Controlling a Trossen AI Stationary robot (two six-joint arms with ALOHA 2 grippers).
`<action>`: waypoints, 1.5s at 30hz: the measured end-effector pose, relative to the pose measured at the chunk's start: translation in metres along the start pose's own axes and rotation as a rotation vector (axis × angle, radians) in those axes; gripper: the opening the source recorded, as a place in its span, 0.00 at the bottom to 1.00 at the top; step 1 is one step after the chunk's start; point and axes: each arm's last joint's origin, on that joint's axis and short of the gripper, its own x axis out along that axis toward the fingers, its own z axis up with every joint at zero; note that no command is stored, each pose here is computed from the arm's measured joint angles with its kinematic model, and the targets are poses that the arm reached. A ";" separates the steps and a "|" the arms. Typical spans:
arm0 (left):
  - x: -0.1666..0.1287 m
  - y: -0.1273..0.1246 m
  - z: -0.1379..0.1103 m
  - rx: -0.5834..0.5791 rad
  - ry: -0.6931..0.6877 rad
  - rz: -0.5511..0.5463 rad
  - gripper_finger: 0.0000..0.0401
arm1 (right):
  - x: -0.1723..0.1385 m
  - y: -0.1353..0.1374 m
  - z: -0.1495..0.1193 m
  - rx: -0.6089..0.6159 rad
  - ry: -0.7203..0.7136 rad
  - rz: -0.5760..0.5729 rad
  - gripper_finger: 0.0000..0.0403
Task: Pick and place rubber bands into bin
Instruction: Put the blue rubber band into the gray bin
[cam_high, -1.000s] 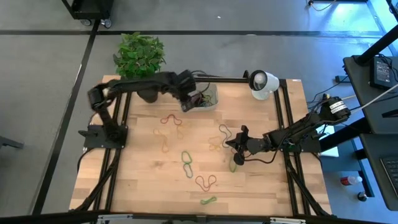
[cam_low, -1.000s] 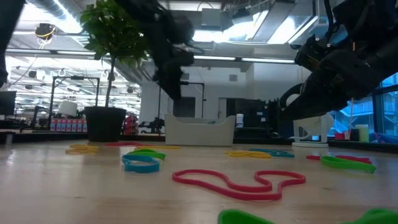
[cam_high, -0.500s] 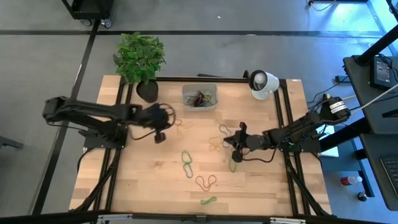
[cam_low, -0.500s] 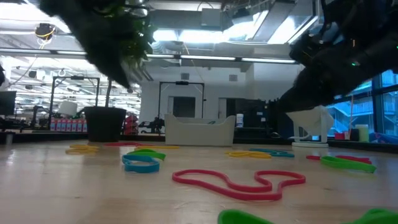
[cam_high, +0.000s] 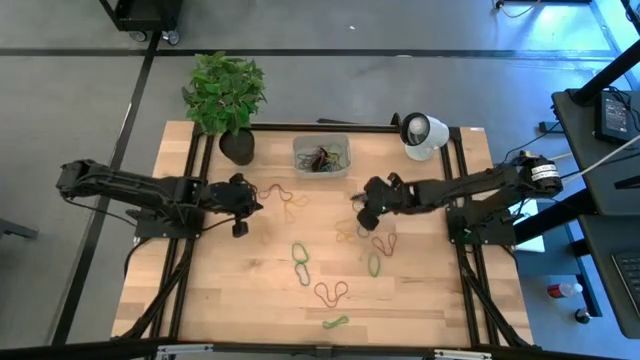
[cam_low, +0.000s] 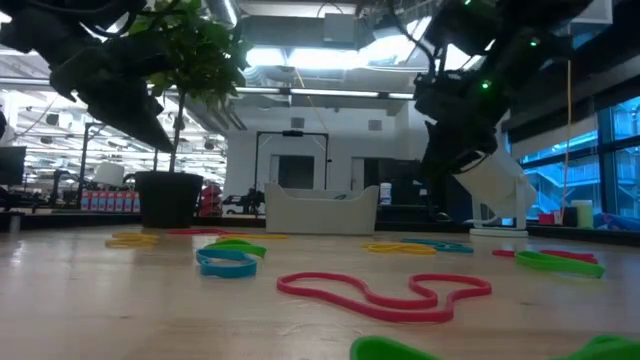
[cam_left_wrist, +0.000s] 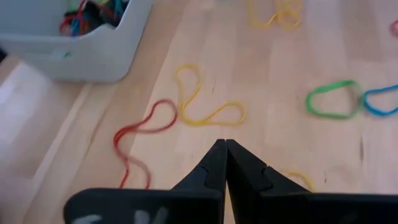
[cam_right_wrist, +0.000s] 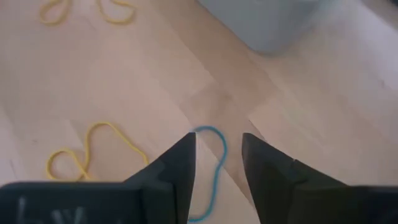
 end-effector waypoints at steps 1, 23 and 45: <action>0.001 0.000 -0.002 0.005 -0.020 -0.011 0.00 | 0.001 -0.004 0.002 0.011 0.020 -0.001 0.34; 0.010 -0.004 -0.004 -0.011 -0.217 -0.116 0.00 | 0.062 -0.012 -0.016 0.047 0.261 0.007 0.23; 0.011 -0.003 -0.005 0.009 -0.210 -0.064 0.01 | 0.067 -0.010 -0.018 -0.021 0.247 0.006 0.02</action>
